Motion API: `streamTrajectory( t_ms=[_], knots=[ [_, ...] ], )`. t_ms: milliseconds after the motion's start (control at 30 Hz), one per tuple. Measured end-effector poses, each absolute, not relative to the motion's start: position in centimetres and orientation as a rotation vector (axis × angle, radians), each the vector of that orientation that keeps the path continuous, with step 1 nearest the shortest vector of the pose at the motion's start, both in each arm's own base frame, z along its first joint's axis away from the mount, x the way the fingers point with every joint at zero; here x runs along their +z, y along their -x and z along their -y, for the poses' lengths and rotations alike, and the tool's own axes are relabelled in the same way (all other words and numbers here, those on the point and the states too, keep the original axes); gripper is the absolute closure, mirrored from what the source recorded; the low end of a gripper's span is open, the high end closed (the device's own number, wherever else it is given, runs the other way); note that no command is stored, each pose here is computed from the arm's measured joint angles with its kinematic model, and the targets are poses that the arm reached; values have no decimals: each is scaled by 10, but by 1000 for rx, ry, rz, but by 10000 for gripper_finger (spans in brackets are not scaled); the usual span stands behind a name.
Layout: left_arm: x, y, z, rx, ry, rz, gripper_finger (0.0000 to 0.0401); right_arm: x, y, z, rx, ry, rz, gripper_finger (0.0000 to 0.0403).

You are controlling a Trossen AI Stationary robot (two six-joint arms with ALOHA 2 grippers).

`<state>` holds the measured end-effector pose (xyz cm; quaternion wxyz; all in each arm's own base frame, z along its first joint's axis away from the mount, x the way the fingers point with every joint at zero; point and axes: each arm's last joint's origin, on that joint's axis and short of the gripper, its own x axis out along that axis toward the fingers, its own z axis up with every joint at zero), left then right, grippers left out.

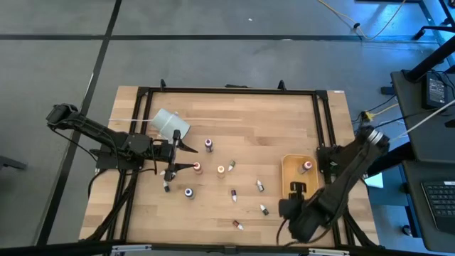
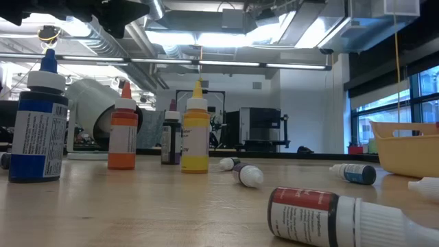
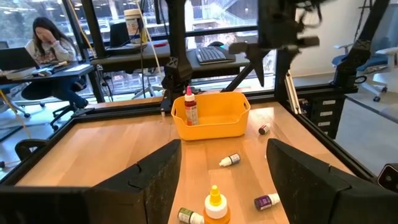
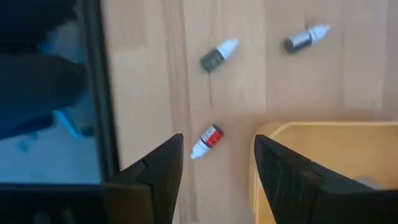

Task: Pick & Place food coloring
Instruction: Put the small red food coloring bottle into the yellow bin

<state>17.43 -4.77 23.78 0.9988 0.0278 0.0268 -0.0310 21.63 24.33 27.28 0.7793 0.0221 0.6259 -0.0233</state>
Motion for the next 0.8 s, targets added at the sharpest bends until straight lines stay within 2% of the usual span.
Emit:
streamTrajectory(
  t_ms=[100,300,800],
  knots=[
    [238,-174,48,-62,-55,-50,170,263,-219,-252,-98,5,-1412,204],
    [238,-174,48,-64,-54,-51,172,252,-219,-263,-149,-47,-1442,204],
    [238,-174,48,-64,-80,-49,170,236,-222,-272,-156,-28,-1439,204]
  ],
)
